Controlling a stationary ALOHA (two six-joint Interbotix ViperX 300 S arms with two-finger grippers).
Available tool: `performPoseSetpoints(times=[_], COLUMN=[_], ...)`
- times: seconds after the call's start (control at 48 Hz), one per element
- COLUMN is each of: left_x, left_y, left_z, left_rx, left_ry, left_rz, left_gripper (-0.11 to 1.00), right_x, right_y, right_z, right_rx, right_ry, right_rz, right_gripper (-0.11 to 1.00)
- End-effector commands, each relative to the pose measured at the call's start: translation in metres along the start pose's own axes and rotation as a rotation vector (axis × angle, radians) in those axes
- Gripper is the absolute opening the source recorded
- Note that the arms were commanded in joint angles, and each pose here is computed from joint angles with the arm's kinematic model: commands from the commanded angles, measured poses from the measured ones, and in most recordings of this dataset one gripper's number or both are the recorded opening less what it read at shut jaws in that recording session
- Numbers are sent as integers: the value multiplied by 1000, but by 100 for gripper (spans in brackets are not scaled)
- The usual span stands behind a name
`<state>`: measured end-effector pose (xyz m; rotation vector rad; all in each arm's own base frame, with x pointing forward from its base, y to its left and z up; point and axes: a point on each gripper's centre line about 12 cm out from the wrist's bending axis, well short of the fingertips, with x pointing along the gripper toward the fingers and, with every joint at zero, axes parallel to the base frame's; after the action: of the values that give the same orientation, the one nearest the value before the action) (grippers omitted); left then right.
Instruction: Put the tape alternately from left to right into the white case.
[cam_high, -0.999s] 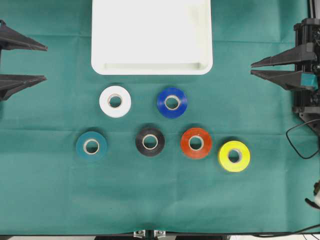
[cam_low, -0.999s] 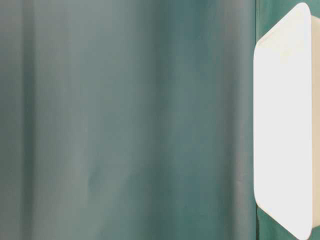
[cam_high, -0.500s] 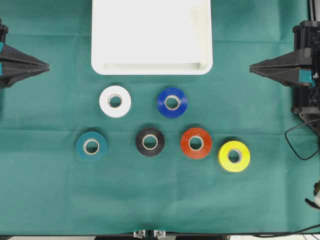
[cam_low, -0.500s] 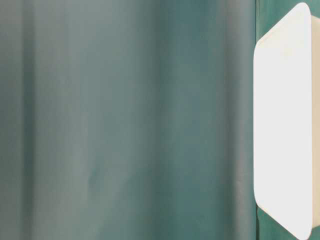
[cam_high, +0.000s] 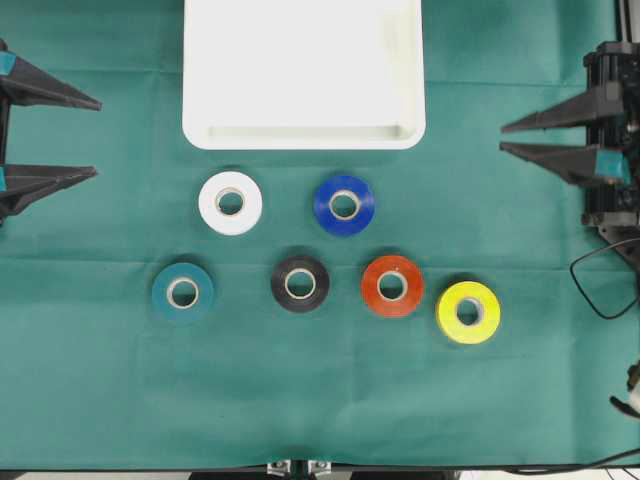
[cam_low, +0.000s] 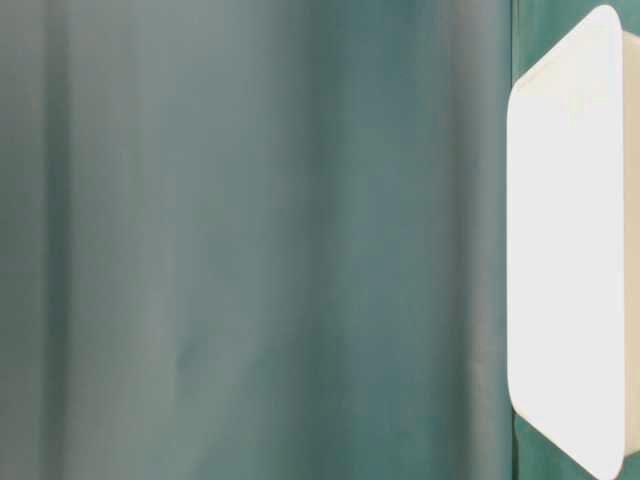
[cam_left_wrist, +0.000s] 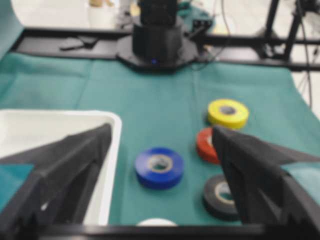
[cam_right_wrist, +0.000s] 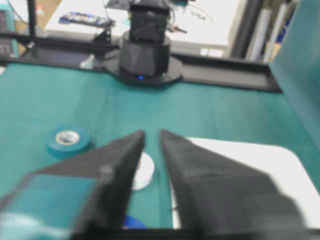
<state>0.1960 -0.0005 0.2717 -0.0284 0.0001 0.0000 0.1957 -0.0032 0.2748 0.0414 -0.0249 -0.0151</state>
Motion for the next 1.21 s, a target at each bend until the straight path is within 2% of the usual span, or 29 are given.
performPoseSetpoints(times=[0.0, 0.083, 0.125, 0.312, 0.437, 0.687, 0.833, 1.187], left_x=[2, 3, 3, 8, 17, 35, 43, 66], left_y=[-1, 0, -1, -1, 0, 3, 5, 6], left_z=[6, 7, 8, 7, 1, -17, -26, -40], left_rx=[-2, -3, -2, -8, -18, -130, -169, -180], left_ry=[-8, -11, -11, 52, 132, 305, 397, 528], left_rz=[-3, -1, -3, -1, 3, 38, 60, 75], left_gripper=[67, 66, 66, 66, 66, 65, 65, 64], right_x=[3, 4, 4, 15, 24, 39, 44, 56], right_y=[-1, -2, -3, -6, -7, -10, -10, -11], right_z=[6, 6, 7, 5, 2, -7, -12, -28], right_rx=[4, 6, 6, 14, 46, 93, 97, 98], right_ry=[-6, -2, 4, 98, 169, 287, 331, 431], right_rz=[-6, -14, -17, -33, -46, -64, -69, -77], right_gripper=[55, 78, 83, 81, 81, 81, 81, 81])
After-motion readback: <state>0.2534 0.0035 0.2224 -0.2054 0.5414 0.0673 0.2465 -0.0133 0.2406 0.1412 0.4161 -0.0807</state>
